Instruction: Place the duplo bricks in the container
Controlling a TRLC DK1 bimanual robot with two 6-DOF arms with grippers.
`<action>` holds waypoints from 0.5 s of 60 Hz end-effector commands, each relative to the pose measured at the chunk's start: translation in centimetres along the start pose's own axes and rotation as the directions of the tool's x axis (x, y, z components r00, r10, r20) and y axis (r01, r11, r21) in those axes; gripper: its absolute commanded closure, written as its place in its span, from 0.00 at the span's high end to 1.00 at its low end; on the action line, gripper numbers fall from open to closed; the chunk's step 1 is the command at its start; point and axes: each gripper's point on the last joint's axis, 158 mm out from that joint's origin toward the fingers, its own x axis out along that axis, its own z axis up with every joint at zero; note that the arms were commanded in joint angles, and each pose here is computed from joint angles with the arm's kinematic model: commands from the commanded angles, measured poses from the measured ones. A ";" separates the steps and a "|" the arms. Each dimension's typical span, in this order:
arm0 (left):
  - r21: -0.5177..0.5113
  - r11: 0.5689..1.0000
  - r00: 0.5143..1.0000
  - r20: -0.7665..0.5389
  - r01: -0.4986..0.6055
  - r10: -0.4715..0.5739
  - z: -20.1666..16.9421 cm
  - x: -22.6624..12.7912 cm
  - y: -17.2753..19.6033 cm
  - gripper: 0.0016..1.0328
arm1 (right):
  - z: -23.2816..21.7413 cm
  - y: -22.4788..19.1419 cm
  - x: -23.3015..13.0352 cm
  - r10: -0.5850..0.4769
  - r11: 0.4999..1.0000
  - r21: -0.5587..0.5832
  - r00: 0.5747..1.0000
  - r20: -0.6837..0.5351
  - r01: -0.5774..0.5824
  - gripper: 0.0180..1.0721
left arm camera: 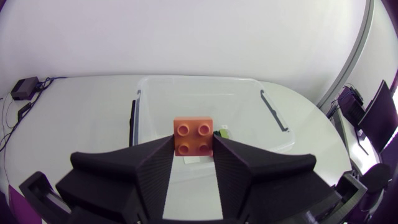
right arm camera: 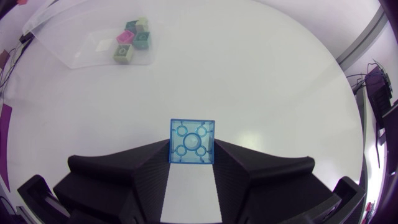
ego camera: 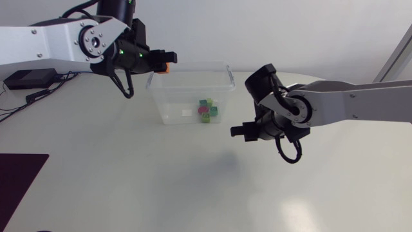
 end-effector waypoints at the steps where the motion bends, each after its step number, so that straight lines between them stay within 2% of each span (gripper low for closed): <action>1: 0.018 1.000 1.000 0.000 -0.011 0.011 -0.2 1.9 0.6 0.25 | 1.8 0.8 -1.8 0.019 1.000 -0.018 0.999 0.049 -0.018 0.26; 7: 0.019 0.999 1.000 0.010 -0.025 0.025 0.2 3.3 1.5 0.34 | 2.9 1.8 -3.4 0.036 0.999 -0.032 0.997 0.075 -0.034 0.26; 10: 0.051 0.998 0.999 0.012 -0.039 0.039 0.5 4.1 1.8 0.55 | 3.6 2.2 -4.2 0.047 0.998 -0.040 0.995 0.093 -0.044 0.26; 11: 0.051 0.998 0.999 0.010 -0.039 0.039 0.4 4.2 1.8 0.57 | 3.9 2.3 -4.6 0.052 0.998 -0.042 0.993 0.103 -0.048 0.26; 12: 0.055 0.998 0.999 0.013 -0.044 0.043 0.6 4.5 1.8 0.72 | 4.3 2.5 -5.0 0.059 0.997 -0.046 0.992 0.112 -0.054 0.26; 14: 0.055 0.998 0.999 0.016 -0.043 0.042 0.7 4.5 1.8 0.83 | 4.9 2.7 -5.5 0.064 0.997 -0.050 0.990 0.125 -0.058 0.26; 15: 0.056 0.998 0.999 0.017 -0.042 0.041 0.8 4.5 1.7 0.93 | 5.1 2.8 -5.7 0.067 0.997 -0.056 0.989 0.130 -0.061 0.26; 16: 0.057 0.998 0.999 0.018 -0.040 0.039 0.9 4.5 1.6 0.97 | 5.6 3.0 -6.0 0.072 0.996 -0.061 0.988 0.139 -0.064 0.26; 30: 0.084 0.996 0.999 -0.033 -0.025 0.028 0.9 1.7 0.2 0.97 | 11.1 5.0 -9.1 0.123 0.990 -0.099 0.961 0.249 -0.101 0.26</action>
